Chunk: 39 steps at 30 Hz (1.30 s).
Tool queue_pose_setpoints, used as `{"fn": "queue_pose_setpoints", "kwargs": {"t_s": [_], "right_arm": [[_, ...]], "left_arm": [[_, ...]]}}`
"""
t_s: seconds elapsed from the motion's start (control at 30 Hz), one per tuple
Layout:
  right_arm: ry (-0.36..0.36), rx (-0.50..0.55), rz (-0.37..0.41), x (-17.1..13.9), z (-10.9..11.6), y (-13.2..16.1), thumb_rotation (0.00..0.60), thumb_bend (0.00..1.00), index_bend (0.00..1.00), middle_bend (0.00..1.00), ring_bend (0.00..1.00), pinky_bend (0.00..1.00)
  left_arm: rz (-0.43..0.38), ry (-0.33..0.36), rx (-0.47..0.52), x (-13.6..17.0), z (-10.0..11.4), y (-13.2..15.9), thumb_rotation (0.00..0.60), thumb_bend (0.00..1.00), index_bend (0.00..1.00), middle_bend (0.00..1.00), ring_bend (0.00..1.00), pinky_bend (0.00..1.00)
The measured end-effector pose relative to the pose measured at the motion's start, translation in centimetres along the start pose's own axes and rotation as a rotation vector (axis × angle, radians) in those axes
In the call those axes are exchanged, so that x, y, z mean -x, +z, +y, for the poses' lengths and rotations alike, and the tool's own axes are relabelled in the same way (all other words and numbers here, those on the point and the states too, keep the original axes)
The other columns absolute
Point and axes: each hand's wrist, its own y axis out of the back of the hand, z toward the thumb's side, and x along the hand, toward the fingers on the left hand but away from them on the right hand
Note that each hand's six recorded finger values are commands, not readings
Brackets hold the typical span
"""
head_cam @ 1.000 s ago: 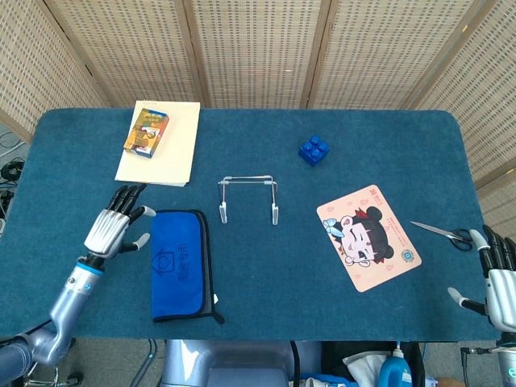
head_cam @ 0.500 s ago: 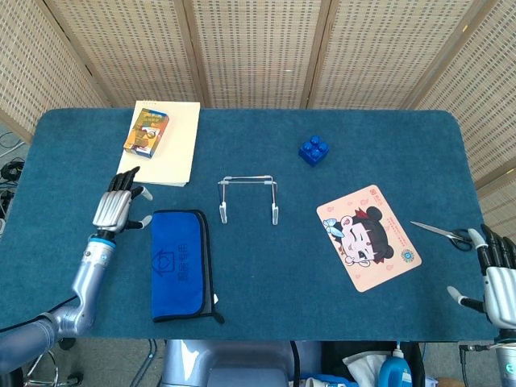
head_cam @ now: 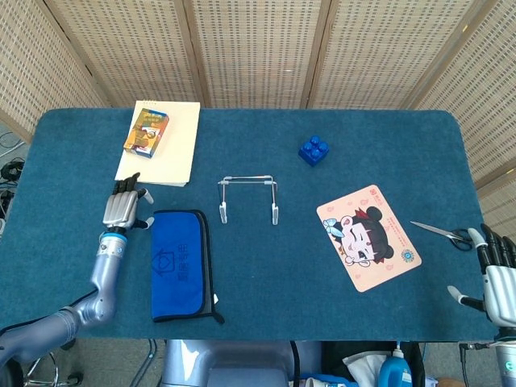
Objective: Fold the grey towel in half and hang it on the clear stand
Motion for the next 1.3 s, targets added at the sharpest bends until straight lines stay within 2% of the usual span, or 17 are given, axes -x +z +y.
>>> {"fn": "queue_pose_setpoints", "kwargs": {"t_s": [0.1, 0.4, 0.67, 0.83, 1.07, 1.3], "right_arm": [[0.001, 0.0, -0.002, 0.0, 0.0, -0.1, 0.6, 0.0, 0.0, 0.0, 0.0, 0.0], [0.004, 0.001, -0.006, 0.2, -0.1, -0.2, 0.6, 0.0, 0.0, 0.0, 0.0, 0.0], [0.004, 0.005, -0.008, 0.2, 0.0, -0.2, 0.6, 0.0, 0.0, 0.0, 0.0, 0.0], [0.006, 0.006, -0.008, 0.2, 0.0, -0.2, 0.6, 0.0, 0.0, 0.0, 0.0, 0.0], [0.01, 0.008, -0.01, 0.2, 0.0, -0.3, 0.6, 0.0, 0.0, 0.0, 0.0, 0.0], [0.012, 0.011, -0.011, 0.3, 0.0, -0.4, 0.6, 0.0, 0.0, 0.0, 0.0, 0.0]], "left_arm": [[0.005, -0.019, 0.007, -0.3, -0.4, 0.5, 0.6, 0.26, 0.43, 0.0, 0.0, 0.0], [-0.01, -0.021, 0.051, -0.2, -0.2, 1.3, 0.6, 0.28, 0.44, 0.0, 0.0, 0.0], [0.005, -0.055, 0.05, 0.3, 1.2, 1.0, 0.6, 0.31, 0.42, 0.0, 0.0, 0.0], [0.015, -0.074, 0.094, 0.7, 1.9, 1.5, 0.6, 0.31, 0.42, 0.0, 0.0, 0.0], [0.025, -0.079, 0.102, 0.6, 1.0, 2.9, 0.6, 0.32, 0.41, 0.0, 0.0, 0.0], [0.05, -0.082, 0.091, 0.2, -0.2, 2.7, 0.6, 0.32, 0.41, 0.0, 0.0, 0.0]]}}
